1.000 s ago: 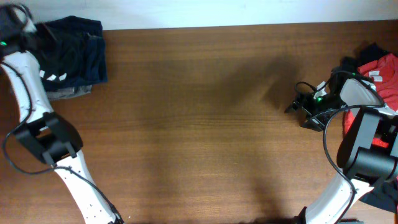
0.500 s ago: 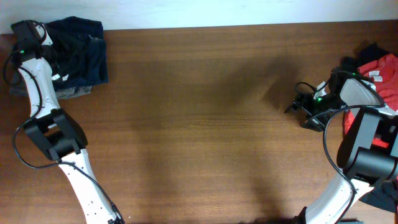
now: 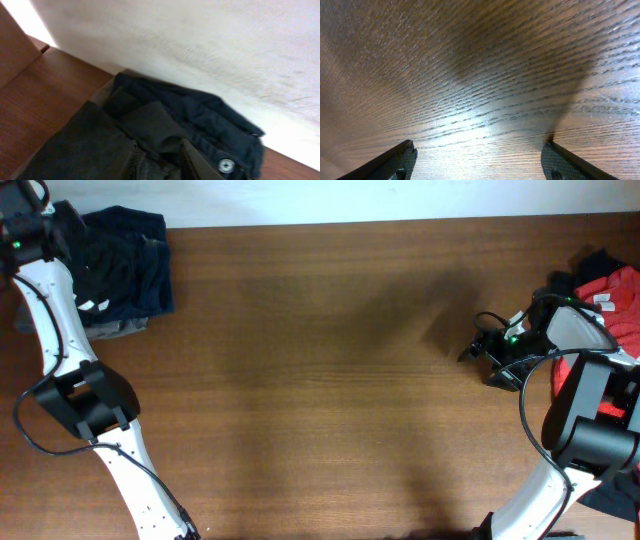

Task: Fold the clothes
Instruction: 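Open the left gripper and release the shirt on the stack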

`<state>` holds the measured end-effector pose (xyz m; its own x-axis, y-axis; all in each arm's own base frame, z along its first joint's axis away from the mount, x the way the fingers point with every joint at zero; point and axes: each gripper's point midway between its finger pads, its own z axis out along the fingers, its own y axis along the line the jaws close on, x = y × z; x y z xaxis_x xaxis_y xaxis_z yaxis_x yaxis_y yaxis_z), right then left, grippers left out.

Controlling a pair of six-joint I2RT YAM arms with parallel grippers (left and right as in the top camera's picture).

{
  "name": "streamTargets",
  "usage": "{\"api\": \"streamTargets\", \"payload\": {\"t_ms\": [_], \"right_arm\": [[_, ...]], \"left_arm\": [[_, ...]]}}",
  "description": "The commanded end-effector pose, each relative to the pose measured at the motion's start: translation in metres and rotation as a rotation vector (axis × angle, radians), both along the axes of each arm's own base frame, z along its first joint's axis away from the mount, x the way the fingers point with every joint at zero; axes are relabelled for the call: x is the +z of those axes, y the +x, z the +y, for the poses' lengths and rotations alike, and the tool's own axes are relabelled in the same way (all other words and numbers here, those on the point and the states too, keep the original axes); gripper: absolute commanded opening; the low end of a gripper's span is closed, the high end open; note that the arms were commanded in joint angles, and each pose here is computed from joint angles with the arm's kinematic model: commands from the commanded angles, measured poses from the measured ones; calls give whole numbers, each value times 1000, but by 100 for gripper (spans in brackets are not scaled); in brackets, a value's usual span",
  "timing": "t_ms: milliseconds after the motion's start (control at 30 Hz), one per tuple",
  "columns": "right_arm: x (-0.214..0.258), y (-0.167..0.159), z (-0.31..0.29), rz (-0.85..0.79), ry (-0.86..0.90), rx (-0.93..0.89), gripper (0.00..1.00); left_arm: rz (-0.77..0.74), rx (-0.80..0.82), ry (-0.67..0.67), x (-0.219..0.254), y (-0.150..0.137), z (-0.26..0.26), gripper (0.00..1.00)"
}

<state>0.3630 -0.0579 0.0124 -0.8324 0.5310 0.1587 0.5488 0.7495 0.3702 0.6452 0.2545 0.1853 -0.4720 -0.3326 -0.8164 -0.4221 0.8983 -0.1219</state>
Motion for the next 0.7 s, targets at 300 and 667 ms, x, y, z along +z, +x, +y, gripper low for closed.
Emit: {"api": "streamTargets", "payload": {"t_ms": [300,667], "right_arm": [[-12,-10,-1,47,-5,-7,82],[30,6,-8,-57,-52,-32,78]], "left_arm": [[171,69,-24,-143,-6,37,53],[42,8,-21,-14,-12,19,58]]}}
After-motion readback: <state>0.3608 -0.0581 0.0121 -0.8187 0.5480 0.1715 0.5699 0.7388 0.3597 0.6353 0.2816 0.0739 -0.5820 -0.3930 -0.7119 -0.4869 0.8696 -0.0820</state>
